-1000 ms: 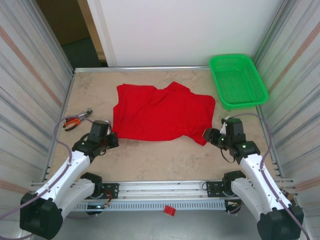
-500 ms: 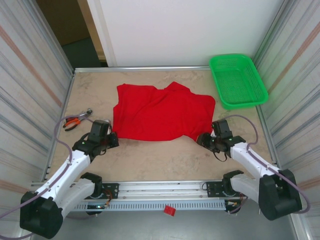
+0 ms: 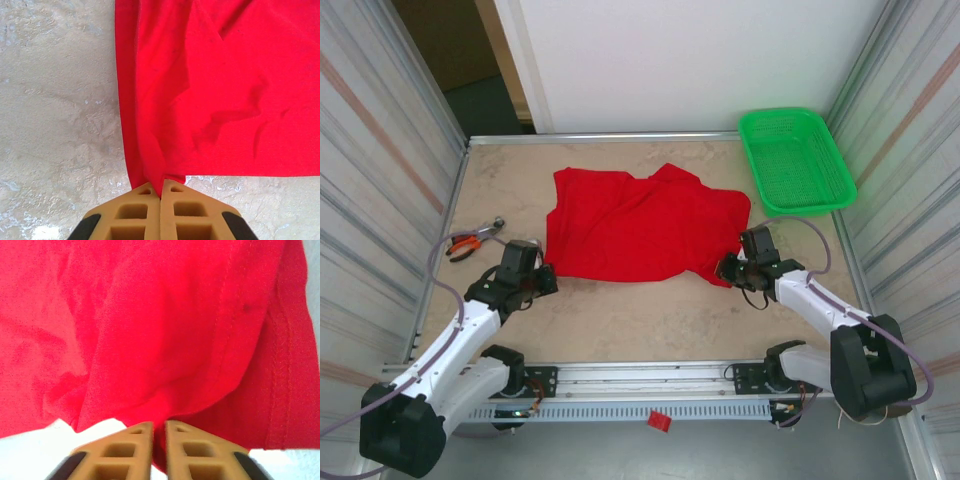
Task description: Fold the inside-out t-shirt
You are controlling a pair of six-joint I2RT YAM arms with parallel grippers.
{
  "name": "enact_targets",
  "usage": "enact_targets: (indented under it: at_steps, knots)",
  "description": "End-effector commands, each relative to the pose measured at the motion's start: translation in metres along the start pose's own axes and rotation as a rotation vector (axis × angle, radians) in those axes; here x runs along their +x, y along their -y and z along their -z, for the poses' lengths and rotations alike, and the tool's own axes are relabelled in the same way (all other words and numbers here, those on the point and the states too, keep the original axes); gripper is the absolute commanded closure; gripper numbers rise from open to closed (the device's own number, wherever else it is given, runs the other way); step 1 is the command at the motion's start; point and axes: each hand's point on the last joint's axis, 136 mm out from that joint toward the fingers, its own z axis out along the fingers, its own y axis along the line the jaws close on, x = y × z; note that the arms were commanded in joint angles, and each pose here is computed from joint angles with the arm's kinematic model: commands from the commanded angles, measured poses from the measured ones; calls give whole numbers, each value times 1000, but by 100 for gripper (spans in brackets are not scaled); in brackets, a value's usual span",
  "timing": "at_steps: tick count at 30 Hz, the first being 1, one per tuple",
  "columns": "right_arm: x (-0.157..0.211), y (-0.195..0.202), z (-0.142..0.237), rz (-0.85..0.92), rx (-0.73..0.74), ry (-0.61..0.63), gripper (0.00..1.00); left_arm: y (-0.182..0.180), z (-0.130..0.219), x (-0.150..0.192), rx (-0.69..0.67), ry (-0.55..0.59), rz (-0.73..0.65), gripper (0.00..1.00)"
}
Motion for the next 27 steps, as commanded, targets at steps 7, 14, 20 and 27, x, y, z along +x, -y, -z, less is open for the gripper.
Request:
enact_targets:
  at_steps: [7,14,20,27]
  knots:
    - [-74,-24,72,20,-100,202,100,13,31,-74,112,167,105,100]
    - [-201,-90,235,43,-326,559,100,58,120,-229,276,420,66,100]
    - [-238,-124,335,25,-485,766,100,93,202,-296,363,598,2,100]
    - [-230,-147,414,78,-573,914,100,107,274,-312,417,750,-30,100]
